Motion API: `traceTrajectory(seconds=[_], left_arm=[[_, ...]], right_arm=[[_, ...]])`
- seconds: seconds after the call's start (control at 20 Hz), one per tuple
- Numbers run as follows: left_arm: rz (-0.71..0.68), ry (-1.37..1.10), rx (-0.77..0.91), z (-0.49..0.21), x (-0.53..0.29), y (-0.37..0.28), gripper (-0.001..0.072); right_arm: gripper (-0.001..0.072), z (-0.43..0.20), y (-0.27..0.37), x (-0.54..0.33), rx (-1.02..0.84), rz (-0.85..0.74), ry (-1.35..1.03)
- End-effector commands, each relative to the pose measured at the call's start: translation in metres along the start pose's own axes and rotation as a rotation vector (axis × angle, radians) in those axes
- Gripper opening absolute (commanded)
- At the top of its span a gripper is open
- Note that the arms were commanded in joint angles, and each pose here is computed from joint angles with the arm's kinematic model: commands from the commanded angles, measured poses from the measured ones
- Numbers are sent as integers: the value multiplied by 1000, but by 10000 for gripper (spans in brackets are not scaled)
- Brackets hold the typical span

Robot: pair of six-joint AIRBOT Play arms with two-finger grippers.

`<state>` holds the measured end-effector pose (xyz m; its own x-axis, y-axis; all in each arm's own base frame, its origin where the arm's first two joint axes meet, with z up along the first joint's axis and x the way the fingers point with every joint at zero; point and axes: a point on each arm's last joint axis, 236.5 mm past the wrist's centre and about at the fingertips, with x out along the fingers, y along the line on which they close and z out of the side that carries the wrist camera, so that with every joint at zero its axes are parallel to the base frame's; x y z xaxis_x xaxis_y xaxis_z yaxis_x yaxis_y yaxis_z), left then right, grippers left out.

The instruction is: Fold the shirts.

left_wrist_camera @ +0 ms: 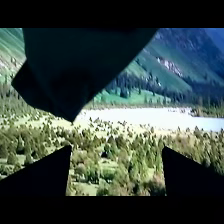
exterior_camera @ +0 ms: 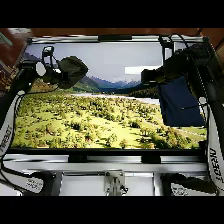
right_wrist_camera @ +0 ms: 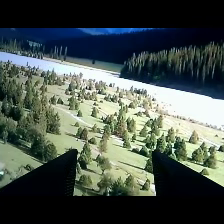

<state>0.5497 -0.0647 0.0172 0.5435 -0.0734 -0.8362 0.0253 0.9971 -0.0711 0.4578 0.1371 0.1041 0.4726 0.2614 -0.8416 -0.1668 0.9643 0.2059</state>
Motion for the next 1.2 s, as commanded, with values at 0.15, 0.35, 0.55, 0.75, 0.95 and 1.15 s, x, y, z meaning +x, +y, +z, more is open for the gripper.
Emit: traceTrajectory(seconds=[0.15, 0.35, 0.55, 0.75, 0.95, 1.15], left_arm=[[29, -18, -19, 11, 75, 33, 655], [32, 17, -19, -2, 95, 35, 655], [32, 30, -24, -7, 100, 35, 361], [35, 102, -23, -19, 92, 35, 30], [-7, -77, 92, 46, 15, 3, 29], [-112, -401, 282, 104, -163, -89, 29]], right_arm=[[592, -1, 12, 0, 5, 45, 5], [592, -5, 15, 0, -8, 56, 20], [592, -12, 15, -1, -6, 59, 49], [592, -12, 20, -1, 1, 79, 51], [187, -3, 20, -20, -60, 72, -8], [508, 32, 11, -94, -120, -13, -243]])
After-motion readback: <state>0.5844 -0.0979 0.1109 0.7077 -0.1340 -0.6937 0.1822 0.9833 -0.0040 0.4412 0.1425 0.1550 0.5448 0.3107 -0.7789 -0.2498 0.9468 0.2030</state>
